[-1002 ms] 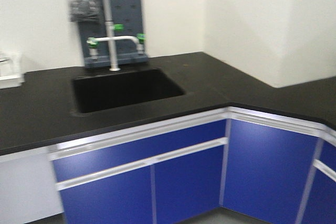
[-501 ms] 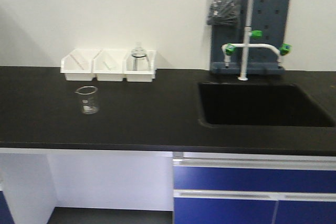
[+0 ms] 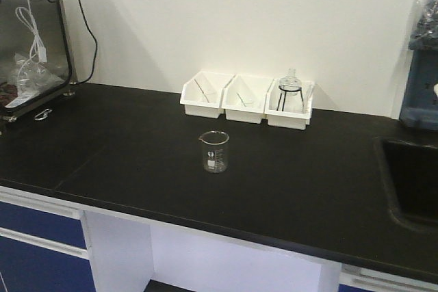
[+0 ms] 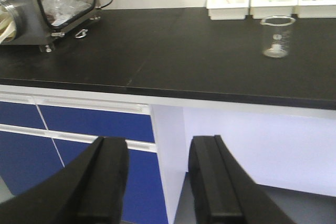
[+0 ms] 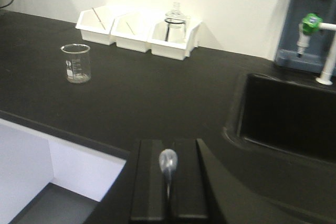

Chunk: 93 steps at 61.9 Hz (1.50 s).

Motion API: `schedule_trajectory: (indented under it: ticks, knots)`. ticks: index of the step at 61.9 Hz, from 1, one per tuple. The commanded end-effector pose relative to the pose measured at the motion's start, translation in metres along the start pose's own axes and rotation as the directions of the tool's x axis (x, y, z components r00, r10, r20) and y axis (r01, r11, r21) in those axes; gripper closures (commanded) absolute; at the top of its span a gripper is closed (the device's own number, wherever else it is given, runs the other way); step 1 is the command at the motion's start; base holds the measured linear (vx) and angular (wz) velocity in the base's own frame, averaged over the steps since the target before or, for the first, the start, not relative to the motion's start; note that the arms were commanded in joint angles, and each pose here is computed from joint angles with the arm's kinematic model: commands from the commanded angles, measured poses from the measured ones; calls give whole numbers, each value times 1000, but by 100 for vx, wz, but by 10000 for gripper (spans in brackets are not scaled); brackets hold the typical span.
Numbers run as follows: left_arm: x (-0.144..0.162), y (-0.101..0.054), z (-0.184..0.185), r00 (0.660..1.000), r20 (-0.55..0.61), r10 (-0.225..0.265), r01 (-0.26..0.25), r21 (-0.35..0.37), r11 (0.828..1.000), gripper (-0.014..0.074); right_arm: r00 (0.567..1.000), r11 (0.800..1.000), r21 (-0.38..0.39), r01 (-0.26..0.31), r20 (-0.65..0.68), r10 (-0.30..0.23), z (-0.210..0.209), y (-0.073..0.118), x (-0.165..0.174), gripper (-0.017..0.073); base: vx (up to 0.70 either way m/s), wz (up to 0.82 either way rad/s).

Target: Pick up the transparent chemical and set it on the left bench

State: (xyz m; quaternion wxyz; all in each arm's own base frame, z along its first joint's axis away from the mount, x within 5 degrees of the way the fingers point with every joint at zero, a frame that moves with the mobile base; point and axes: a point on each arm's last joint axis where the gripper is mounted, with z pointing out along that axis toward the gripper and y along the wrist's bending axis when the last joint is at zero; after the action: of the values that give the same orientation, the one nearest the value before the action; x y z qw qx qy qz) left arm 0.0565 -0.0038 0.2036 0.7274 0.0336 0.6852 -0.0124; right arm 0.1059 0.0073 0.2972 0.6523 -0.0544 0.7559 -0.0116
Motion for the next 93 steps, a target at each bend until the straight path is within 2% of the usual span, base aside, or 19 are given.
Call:
schedule_trajectory:
  ticks: [1,40,93]
  knots:
    - [-3,0,-1,997,81,-9,9,-2,1000,597,996,1000,-21,13,87,-11,-2,1,-15,567,35,28]
    - [-3,0,-1,997,81,-9,9,-2,1000,597,996,1000,-22,13,90,-11,-2,1,-15,567,35,3]
    - [-3,0,-1,997,81,-9,9,-2,1000,597,996,1000,-22,13,90,-11,-2,1,-15,567,19,-19]
